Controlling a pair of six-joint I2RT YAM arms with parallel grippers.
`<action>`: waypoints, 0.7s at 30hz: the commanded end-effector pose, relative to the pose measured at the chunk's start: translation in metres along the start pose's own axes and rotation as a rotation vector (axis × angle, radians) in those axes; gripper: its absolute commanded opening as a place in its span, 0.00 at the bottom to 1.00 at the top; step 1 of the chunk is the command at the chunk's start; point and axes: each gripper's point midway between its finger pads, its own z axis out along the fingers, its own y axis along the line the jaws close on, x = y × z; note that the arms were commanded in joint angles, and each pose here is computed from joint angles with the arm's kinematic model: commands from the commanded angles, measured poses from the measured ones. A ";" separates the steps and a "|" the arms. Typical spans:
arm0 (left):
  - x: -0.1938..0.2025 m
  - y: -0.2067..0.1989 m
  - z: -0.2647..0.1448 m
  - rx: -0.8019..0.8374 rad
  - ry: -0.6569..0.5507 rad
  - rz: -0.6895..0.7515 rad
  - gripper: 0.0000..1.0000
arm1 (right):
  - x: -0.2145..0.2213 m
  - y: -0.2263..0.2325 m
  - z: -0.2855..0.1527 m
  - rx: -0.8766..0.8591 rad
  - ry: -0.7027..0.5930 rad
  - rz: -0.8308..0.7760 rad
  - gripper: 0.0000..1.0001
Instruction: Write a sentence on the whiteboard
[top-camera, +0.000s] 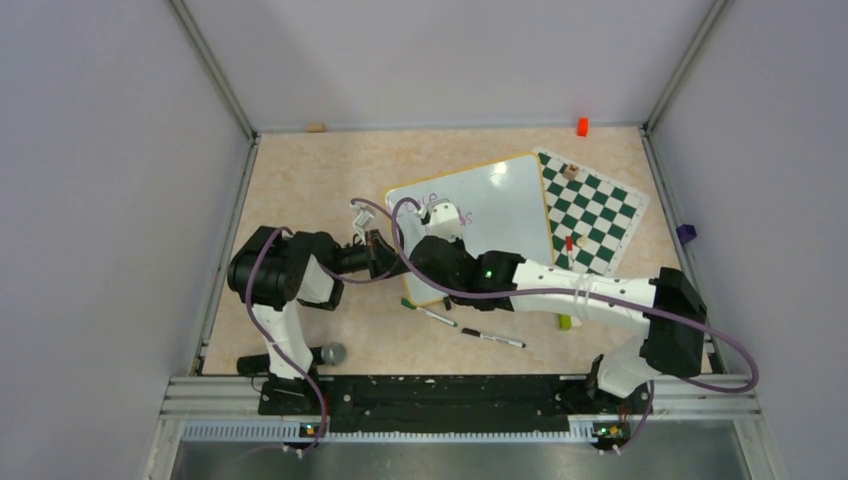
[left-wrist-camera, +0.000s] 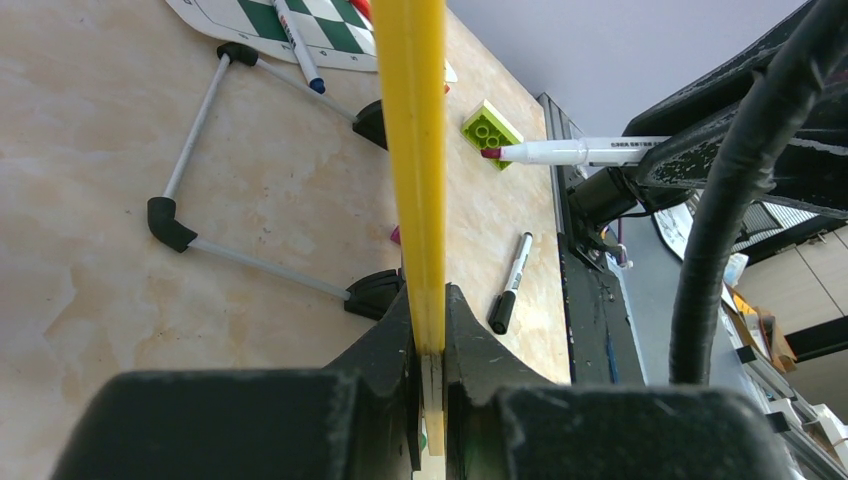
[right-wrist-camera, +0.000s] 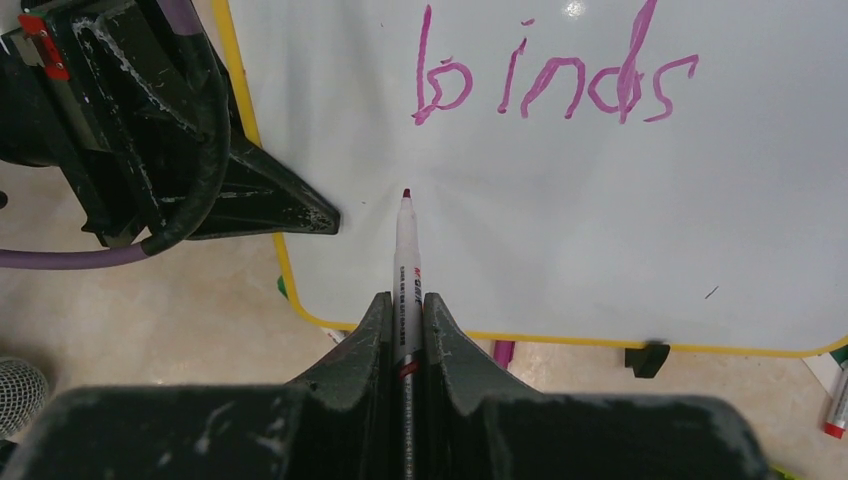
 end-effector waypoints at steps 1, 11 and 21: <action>0.021 -0.016 0.002 0.109 0.088 0.078 0.00 | -0.026 0.004 -0.005 0.014 -0.053 0.036 0.00; 0.022 -0.016 0.002 0.108 0.088 0.076 0.00 | -0.023 -0.003 0.000 0.021 -0.024 0.052 0.00; 0.022 -0.017 0.002 0.109 0.088 0.079 0.00 | -0.030 -0.008 0.002 0.020 -0.024 0.059 0.00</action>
